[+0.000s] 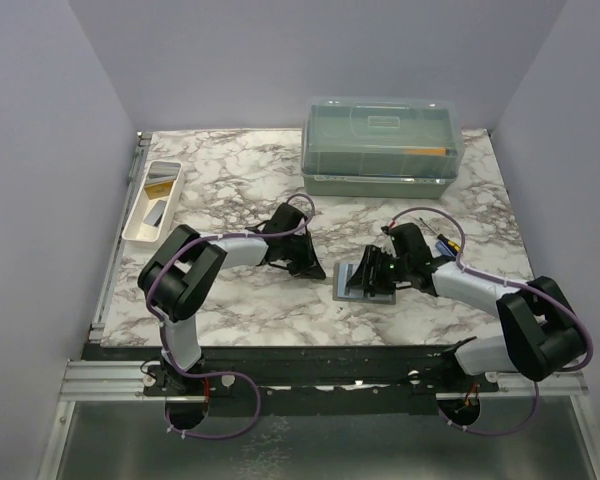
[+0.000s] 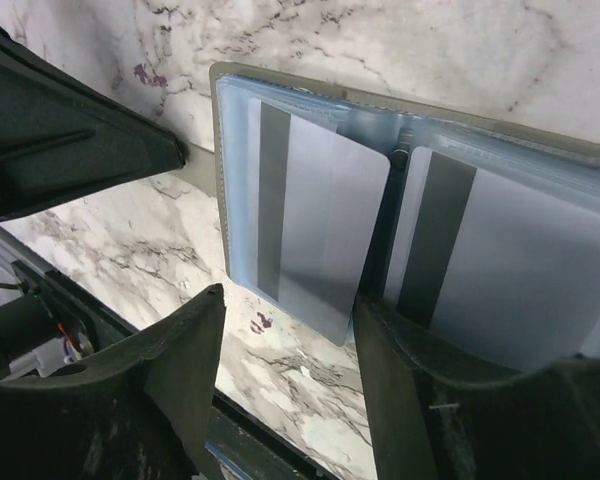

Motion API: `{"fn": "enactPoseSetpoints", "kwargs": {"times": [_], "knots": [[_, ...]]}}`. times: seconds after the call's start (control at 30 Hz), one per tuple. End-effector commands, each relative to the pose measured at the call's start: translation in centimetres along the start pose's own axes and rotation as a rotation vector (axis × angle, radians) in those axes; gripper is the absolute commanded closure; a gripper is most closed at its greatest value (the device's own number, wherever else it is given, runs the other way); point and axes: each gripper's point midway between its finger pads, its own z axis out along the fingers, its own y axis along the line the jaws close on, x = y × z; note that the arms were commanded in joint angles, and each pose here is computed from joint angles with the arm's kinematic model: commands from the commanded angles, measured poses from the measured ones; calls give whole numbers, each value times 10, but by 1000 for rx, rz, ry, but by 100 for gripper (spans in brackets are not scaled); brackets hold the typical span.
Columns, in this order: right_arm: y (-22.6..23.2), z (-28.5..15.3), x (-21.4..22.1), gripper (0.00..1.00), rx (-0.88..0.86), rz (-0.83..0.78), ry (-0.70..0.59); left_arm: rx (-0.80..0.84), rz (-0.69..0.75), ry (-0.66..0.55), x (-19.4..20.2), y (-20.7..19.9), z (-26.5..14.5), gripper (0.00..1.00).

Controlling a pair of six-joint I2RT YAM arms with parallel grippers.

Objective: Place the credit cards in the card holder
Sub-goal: Insert the credit card into the card holder.

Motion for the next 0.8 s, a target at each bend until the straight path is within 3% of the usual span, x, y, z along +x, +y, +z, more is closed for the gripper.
{"fn": "enactPoseSetpoints", "kwargs": {"times": [0.0,0.3,0.63,0.77], "knots": [[-6,3,6,39,28,-30,40,-156,-27,0,4,49,-9,100],[-23,-11,-7,30,170,-51,-14,-118,-16,24,5,41,-11,100],[-7,8,-20,30,99,-98,5,-57,36,15,0,17,-24,100],[8,12,-23,30,75,-106,11,-10,62,28,-2,4,-29,96]]}}
